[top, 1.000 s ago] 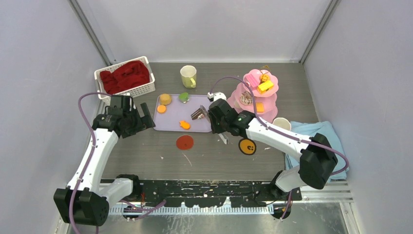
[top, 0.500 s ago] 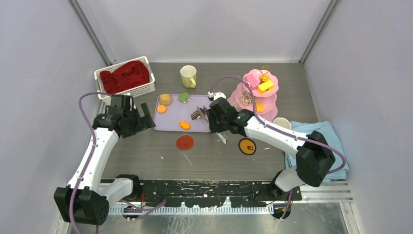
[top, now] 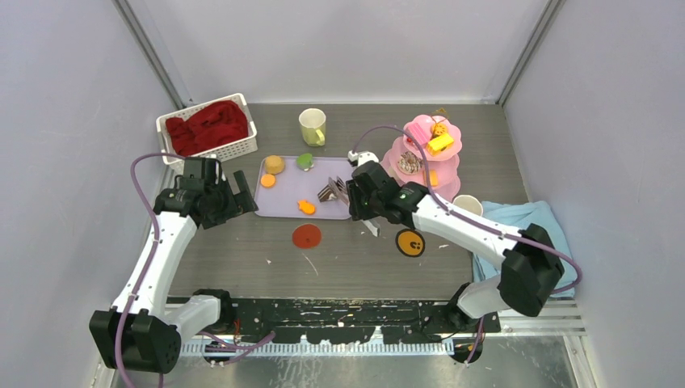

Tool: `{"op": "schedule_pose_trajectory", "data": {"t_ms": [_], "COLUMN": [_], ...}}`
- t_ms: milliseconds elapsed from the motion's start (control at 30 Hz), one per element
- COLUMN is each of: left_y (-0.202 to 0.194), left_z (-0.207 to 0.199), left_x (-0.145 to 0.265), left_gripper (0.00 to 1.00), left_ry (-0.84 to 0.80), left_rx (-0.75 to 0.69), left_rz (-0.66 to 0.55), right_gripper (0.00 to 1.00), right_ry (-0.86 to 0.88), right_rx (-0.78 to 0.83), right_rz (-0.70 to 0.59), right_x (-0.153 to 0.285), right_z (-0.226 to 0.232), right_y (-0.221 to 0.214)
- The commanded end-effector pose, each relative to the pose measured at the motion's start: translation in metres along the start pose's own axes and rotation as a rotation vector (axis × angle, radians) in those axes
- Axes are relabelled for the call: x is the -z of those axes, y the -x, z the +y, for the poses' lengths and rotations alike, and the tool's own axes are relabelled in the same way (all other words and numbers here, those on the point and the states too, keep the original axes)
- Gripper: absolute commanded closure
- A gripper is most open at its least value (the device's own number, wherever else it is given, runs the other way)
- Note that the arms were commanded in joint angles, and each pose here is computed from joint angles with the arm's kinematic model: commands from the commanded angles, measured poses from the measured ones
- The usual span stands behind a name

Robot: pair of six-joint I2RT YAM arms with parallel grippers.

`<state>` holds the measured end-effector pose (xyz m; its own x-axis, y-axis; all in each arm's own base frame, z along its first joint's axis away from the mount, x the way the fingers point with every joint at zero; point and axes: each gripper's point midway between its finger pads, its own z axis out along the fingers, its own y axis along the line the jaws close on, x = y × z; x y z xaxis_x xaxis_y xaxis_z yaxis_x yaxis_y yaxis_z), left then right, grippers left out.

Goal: Serve the afternoon tea

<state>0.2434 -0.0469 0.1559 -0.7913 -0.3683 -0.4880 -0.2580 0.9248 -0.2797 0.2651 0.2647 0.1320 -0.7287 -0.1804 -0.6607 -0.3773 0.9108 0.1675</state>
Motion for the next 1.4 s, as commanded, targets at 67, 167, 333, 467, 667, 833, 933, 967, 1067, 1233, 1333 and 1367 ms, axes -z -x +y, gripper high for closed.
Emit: {"op": "schedule_pose_trajectory", "data": {"t_ms": [67,167,333,467,667,833,933,967,1067,1233,1333,1367], "left_y": [0.012,0.012,0.013,0.013,0.014,0.013,0.013,0.012,0.012,0.011,0.011,0.012], "left_z": [-0.006,-0.008,-0.008,-0.008,-0.008,-0.011,-0.012,-0.012,-0.011,-0.011,-0.011,-0.011], "left_x": [0.003,0.002,0.004,0.004,0.004,0.001,0.001,0.002,0.004,0.007,0.009,0.010], "left_gripper": [0.00,0.00,0.00,0.00,0.00,0.00,0.00,0.00,0.00,0.00,0.00,0.00], "left_ry": [-0.031,-0.037,-0.037,-0.037,-0.035,-0.050,-0.057,-0.057,-0.057,-0.056,-0.058,-0.058], "left_rx": [0.004,0.008,0.009,0.007,0.005,0.012,0.014,0.014,0.011,0.007,0.007,0.007], "left_rz": [-0.044,-0.040,-0.046,-0.045,-0.047,-0.038,-0.038,-0.038,-0.042,-0.046,-0.049,-0.053], "right_gripper": [0.99,0.99,0.99,0.99,0.99,0.99,0.99,0.99,1.00,0.99,0.99,0.99], "right_ry": [0.006,0.002,-0.029,-0.015,-0.090,-0.180,-0.237,-0.248,-0.256,-0.259,-0.283,-0.297], "right_rx": [-0.019,-0.021,-0.038,-0.023,-0.030,-0.091,-0.150,-0.176,-0.229,-0.269,-0.290,-0.302], "right_rz": [-0.131,-0.126,-0.158,-0.142,-0.126,-0.118,-0.107,-0.114,-0.119,-0.110,-0.112,-0.113], "right_x": [0.038,0.040,0.046,0.054,0.082,0.102,0.107,0.109,0.110,0.110,0.111,0.111], "right_z": [-0.005,-0.008,-0.015,-0.015,-0.041,-0.070,-0.088,-0.094,-0.106,-0.117,-0.125,-0.130], "right_y": [0.026,0.022,0.026,0.022,0.000,-0.020,-0.032,-0.033,-0.040,-0.045,-0.045,-0.044]}}
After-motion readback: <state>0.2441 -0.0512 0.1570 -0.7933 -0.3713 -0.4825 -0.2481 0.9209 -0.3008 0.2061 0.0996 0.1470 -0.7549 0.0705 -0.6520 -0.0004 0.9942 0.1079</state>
